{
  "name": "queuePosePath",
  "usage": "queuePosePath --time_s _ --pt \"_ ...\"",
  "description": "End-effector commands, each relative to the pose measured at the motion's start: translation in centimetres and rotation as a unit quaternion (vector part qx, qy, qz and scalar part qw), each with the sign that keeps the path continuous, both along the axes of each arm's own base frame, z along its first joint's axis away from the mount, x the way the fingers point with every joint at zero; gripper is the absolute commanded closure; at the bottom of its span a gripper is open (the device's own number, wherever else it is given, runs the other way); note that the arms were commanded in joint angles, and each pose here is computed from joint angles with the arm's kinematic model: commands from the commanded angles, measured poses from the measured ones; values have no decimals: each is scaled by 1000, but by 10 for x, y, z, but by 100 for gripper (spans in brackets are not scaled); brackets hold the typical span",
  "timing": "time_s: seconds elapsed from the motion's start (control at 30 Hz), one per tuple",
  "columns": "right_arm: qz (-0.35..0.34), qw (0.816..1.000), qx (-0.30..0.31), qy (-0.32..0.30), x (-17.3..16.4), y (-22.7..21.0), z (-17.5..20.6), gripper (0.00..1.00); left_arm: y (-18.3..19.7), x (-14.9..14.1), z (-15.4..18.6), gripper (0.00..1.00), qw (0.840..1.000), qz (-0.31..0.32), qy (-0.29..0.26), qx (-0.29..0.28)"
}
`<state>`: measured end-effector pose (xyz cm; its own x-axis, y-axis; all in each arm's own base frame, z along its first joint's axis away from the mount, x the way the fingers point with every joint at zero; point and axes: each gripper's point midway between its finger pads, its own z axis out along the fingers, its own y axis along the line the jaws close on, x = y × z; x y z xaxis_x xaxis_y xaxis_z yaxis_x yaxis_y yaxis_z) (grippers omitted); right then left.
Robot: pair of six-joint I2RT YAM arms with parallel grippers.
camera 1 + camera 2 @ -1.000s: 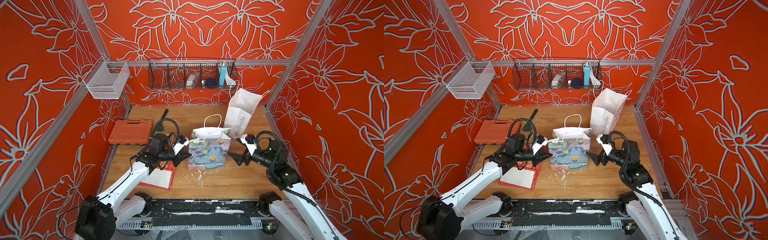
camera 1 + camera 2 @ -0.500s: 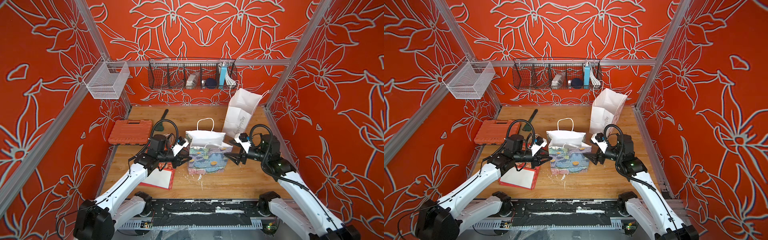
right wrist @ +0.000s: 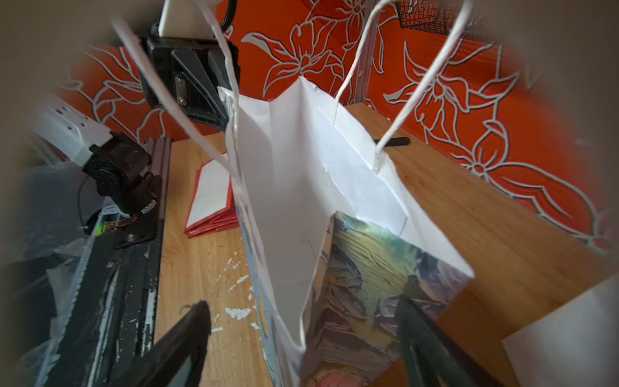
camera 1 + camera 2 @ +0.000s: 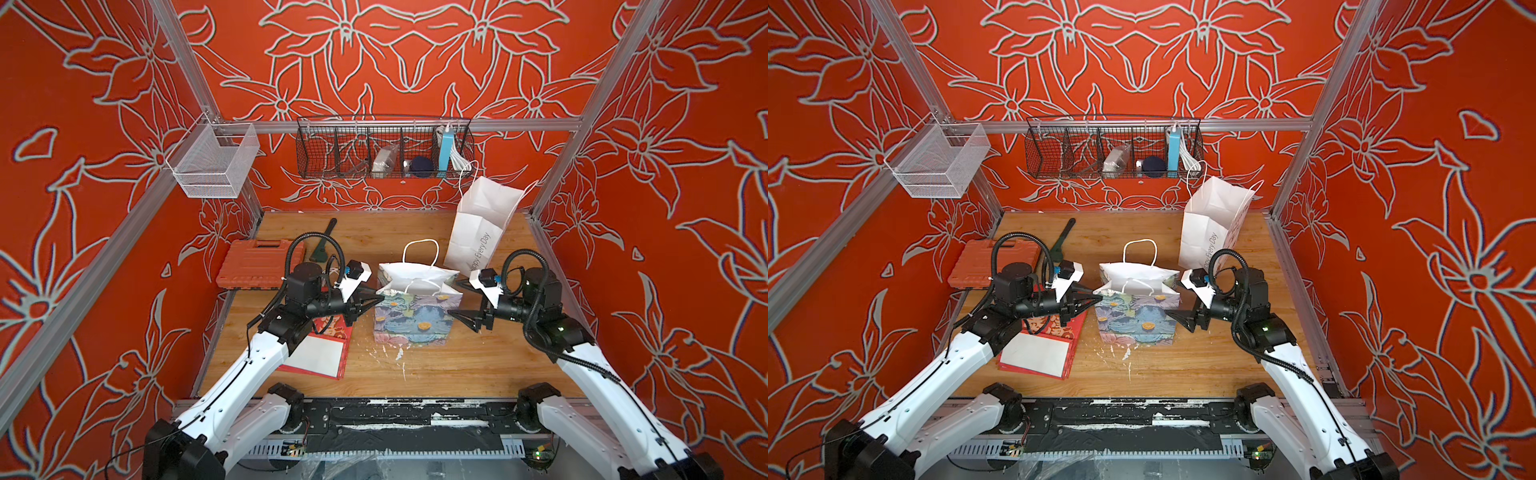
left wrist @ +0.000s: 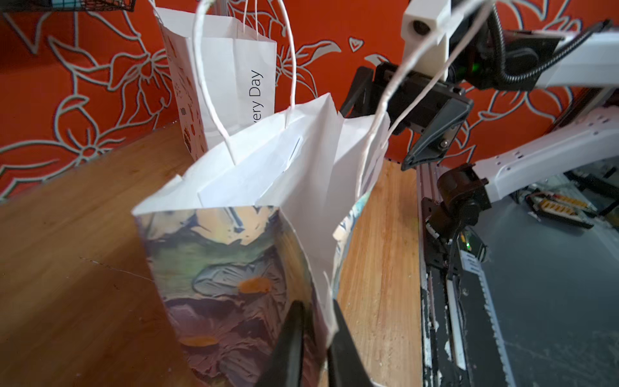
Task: Put away the paper bag
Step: Pick up the paper bag from the center of the board.
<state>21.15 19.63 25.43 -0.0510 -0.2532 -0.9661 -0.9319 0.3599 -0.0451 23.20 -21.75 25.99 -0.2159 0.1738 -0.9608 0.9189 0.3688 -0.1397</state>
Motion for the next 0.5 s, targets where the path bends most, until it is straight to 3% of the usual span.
queuePosePath --time_s 0.0,0.23,0.47 --pt "-41 996 -37 -66 11 -12 18 8 -3 -6 6 96 999 -30 -15 2" --pt "-36 995 -70 -69 12 -15 17 4 -2 -23 3 100 997 -66 -25 12" --pt "50 998 -20 -36 2 7 24 2 -3 -26 2 100 997 -73 -20 8"
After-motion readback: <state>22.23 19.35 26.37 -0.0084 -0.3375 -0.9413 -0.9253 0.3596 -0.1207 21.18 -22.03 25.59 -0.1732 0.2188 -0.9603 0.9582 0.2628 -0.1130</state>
